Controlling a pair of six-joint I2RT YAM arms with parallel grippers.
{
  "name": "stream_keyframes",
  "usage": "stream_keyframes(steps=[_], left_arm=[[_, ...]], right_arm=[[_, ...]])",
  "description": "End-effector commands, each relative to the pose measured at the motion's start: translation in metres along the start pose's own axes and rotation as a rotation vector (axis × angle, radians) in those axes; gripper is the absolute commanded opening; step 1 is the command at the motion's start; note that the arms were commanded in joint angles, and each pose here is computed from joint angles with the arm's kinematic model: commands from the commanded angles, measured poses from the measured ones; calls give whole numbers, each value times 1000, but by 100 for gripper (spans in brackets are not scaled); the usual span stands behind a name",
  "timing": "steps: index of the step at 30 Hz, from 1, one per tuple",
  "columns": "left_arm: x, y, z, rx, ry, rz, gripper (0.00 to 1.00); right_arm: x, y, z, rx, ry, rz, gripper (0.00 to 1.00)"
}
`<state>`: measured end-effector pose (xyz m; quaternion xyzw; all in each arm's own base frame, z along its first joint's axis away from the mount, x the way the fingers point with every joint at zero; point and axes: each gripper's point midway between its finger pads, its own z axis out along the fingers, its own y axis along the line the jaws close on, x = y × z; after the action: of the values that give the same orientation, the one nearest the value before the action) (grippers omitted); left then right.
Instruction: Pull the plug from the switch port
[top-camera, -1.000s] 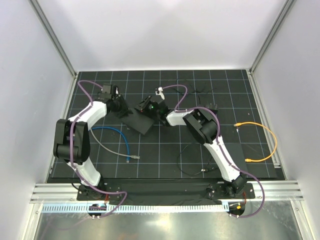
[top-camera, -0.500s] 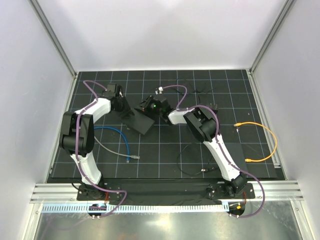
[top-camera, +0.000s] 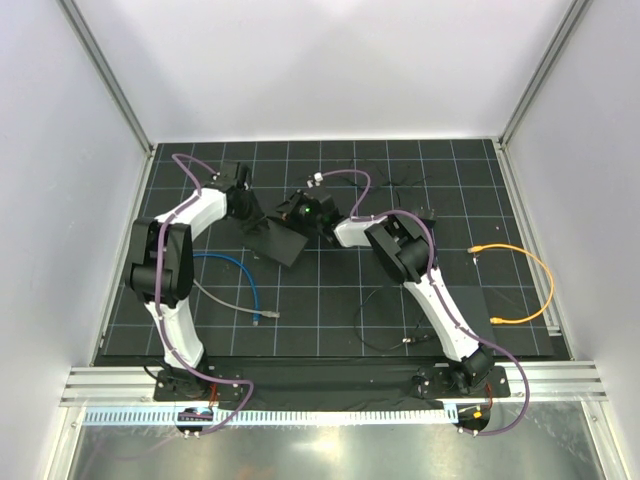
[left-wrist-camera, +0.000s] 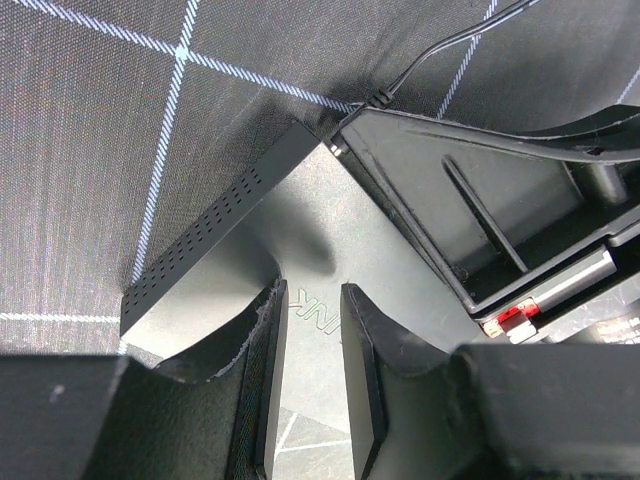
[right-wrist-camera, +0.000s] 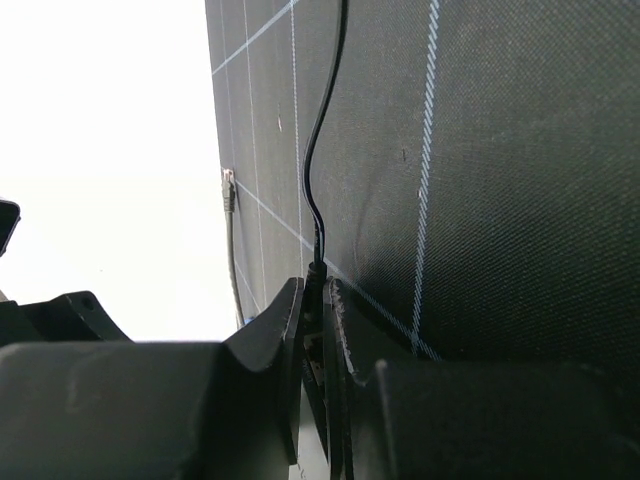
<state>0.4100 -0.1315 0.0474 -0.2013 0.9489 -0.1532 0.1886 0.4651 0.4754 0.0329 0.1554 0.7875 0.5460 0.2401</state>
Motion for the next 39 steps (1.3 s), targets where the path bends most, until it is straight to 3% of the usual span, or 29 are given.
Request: stream_keyframes(steps=[1,10,15,20,25,29,33,39], left_arm=[[27,36,12,-158,90,14,32],[47,54,32,-220,166,6,31],[49,54,34,-223,173,11,31],[37,46,23,-202,121,35,31],[19,26,2,-121,37,62,33],[4,7,-24,-43,-44,76,34],[-1,-2,-37,-7,-72,85,34],[-1,-9,-43,31,-75,82,34]], right_arm=[[-13,-9,1,22,-88,16,1],[-54,-1,-7,-75,-257,153,1],[-63,12,-3,-87,-266,112,1],[-75,28,-9,-29,-259,-61,1],[-85,32,-27,69,-238,-223,1],[-105,61,-50,130,-273,-376,1],[-126,70,-75,279,-255,-471,1],[-177,43,-124,510,-259,-461,1]])
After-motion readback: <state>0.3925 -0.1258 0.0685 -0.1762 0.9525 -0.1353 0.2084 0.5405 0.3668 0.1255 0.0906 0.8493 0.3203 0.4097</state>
